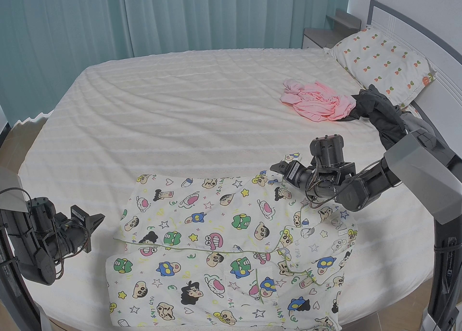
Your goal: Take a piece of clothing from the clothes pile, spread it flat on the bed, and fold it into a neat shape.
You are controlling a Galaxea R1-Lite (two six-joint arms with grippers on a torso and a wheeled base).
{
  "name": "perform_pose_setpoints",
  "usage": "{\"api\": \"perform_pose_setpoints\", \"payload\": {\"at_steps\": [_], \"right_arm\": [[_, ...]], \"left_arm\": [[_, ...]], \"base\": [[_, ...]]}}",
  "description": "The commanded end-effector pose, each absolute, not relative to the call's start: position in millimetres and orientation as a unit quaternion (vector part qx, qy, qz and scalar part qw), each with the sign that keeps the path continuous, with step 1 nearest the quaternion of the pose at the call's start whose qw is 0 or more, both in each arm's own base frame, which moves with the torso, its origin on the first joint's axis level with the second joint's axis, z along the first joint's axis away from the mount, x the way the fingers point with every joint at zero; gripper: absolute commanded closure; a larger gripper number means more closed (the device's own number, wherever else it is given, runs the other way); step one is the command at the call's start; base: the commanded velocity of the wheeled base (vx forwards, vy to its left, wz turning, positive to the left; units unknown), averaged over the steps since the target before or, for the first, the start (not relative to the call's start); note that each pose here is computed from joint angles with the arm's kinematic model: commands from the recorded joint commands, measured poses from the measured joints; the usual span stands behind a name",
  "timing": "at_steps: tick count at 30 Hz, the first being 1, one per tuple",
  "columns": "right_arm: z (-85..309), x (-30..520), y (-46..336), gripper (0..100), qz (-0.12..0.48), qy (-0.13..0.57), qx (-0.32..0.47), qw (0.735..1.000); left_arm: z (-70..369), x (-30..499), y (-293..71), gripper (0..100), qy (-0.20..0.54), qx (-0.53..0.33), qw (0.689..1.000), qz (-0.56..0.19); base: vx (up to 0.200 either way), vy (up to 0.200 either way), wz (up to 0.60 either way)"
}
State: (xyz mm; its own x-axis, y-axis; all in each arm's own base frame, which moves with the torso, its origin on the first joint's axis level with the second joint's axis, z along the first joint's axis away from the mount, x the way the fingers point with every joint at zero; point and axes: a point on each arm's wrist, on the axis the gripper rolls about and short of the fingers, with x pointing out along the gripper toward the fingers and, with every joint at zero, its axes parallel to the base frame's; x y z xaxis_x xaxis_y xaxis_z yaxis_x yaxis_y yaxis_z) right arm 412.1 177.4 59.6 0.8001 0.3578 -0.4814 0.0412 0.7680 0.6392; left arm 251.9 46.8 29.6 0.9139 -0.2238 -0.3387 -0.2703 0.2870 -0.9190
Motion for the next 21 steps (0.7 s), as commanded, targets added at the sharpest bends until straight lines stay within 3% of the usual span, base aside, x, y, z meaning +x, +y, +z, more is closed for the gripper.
{"api": "perform_pose_setpoints", "payload": {"at_steps": [1, 7, 14, 21], "right_arm": [[54.8, 411.9, 183.6, 0, 0.092, 0.307, 0.327, 0.889], [47.6, 413.6, 195.8, 0, 0.095, 0.313, 0.339, 0.882], [45.4, 414.6, 197.8, 0, 0.095, 0.313, 0.34, 0.881], [39.9, 416.5, 197.6, 0, 0.088, 0.314, 0.338, 0.883]], "left_arm": [[30.6, 252.4, 46.7, 100, 0.203, -0.596, 0.777, 0.013], [34.5, 254.3, 47.9, 100, 0.193, -0.625, 0.756, 0.017], [34.3, 254.7, 47.6, 100, 0.194, -0.624, 0.757, 0.016], [33.6, 255.9, 47.9, 100, 0.194, -0.624, 0.757, 0.016]], "base": [[0.0, 0.0, 0.0], [0.0, 0.0, 0.0], [0.2, 0.0, 0.0], [0.0, 0.0, 0.0]]}}
